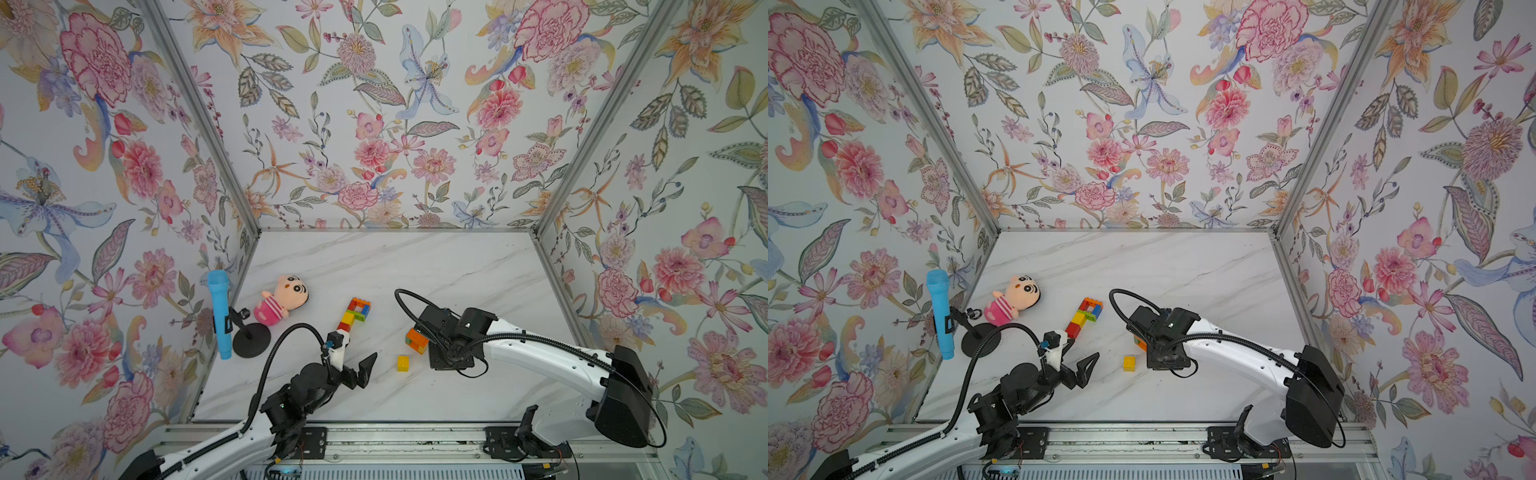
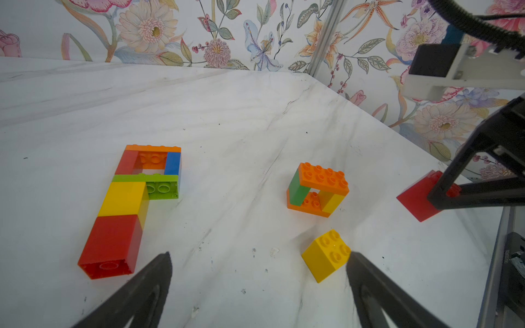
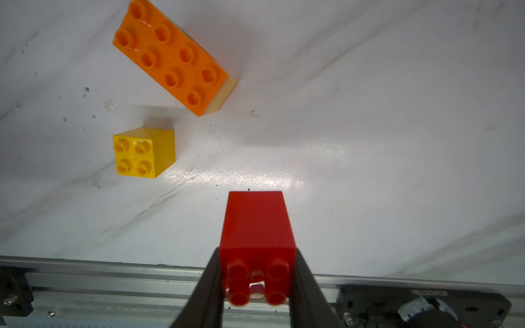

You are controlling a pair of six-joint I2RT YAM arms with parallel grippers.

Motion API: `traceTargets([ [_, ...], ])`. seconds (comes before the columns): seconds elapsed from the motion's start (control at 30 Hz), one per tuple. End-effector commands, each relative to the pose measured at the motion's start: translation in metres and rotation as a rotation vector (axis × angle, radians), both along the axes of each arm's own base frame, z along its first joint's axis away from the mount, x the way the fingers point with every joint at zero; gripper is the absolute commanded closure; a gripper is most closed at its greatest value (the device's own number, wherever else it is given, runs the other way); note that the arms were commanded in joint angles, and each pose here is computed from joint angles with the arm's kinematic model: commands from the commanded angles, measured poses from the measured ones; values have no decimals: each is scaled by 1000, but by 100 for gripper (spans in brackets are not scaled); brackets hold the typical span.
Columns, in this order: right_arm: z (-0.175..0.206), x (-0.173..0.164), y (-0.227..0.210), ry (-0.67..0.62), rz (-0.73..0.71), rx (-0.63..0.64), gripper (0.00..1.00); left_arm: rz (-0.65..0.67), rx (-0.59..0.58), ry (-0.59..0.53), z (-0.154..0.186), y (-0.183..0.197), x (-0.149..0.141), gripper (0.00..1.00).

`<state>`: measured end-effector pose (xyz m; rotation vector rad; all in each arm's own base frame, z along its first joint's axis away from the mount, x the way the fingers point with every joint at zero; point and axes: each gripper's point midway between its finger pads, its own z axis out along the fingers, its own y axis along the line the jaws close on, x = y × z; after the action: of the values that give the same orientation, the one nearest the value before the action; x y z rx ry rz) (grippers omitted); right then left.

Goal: Assemble the letter p with lego
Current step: Assemble the lego brick with the lego brick.

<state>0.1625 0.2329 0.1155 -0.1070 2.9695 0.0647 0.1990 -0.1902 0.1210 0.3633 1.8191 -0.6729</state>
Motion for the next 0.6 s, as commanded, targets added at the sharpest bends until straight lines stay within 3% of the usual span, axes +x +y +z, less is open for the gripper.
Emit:
traceTargets([
  [0.0, 4, -1, 16, 22, -30, -8, 80, 54, -10, 18, -19, 11, -1, 1],
  [0.57, -14, 12, 86, 75, 10, -12, 83, 143, -80, 27, -31, 33, -2, 1],
])
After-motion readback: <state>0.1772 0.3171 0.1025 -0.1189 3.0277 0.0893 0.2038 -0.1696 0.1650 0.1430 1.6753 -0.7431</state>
